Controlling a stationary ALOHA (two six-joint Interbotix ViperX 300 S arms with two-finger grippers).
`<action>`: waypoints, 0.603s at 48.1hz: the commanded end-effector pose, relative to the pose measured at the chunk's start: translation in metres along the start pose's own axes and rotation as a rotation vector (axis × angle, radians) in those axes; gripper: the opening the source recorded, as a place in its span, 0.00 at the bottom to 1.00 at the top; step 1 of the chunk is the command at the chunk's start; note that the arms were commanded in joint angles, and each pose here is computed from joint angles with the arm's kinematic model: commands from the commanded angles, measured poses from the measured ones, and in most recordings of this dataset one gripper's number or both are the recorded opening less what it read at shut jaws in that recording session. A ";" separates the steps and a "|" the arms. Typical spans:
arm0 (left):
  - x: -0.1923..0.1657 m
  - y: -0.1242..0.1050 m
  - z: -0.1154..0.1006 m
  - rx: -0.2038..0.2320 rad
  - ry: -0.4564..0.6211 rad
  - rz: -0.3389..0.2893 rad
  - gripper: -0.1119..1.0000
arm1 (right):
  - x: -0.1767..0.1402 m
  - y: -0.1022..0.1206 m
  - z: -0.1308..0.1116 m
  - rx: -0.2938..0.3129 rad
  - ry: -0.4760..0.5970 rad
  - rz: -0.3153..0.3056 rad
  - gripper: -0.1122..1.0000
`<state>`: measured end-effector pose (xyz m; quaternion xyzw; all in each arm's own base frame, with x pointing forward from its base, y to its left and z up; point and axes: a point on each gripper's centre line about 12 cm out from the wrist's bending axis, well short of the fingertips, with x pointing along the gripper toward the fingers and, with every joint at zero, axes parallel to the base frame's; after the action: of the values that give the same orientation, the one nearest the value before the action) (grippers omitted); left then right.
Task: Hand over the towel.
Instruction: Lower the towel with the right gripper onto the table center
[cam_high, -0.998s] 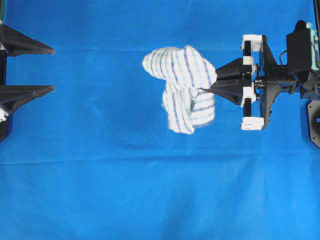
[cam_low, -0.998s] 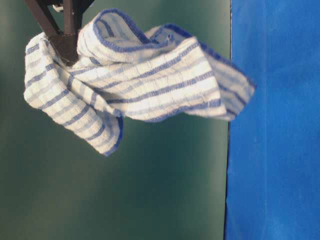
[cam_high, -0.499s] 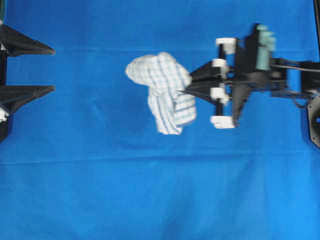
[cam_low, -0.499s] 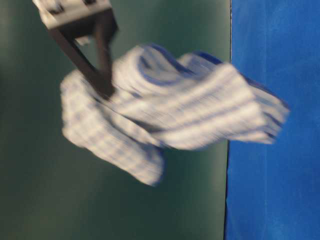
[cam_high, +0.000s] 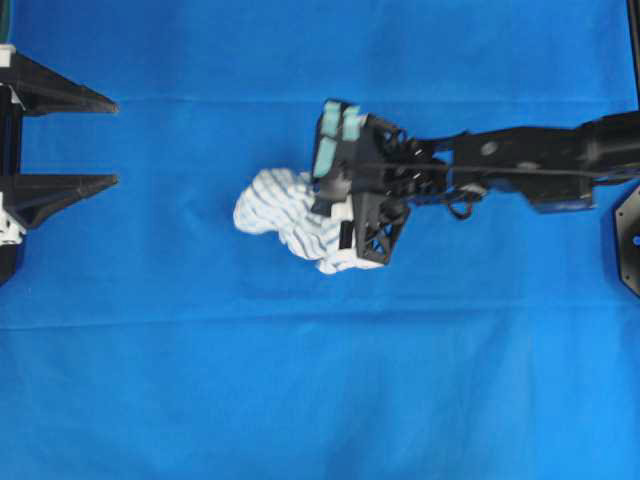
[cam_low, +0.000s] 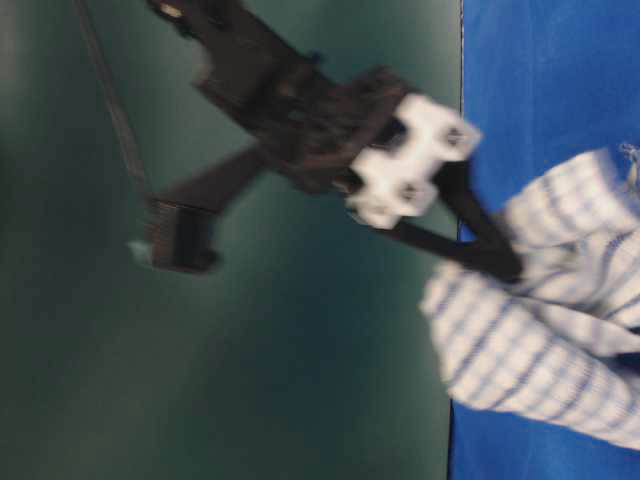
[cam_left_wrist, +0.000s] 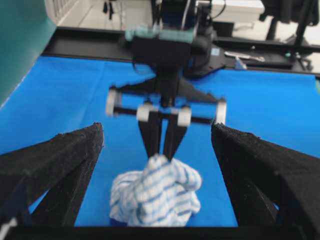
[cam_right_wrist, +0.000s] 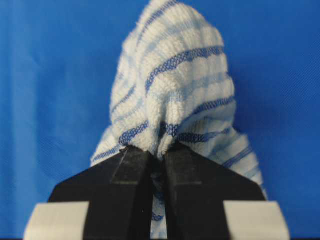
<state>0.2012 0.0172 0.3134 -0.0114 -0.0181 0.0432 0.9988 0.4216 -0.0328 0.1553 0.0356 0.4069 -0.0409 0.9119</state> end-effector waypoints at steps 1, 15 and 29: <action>0.003 0.000 0.004 -0.003 -0.014 0.000 0.93 | -0.004 0.000 0.008 0.003 -0.025 0.000 0.14; 0.004 0.000 0.003 -0.003 -0.014 0.001 0.93 | -0.004 -0.001 0.002 0.013 -0.012 -0.001 0.14; 0.004 0.000 0.003 -0.003 -0.014 0.001 0.93 | -0.006 0.000 0.008 0.014 -0.026 0.001 0.15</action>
<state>0.2034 0.0174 0.3119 -0.0121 -0.0182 0.0434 0.9988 0.4177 -0.0325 0.1471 0.0401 0.4172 -0.0430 0.9069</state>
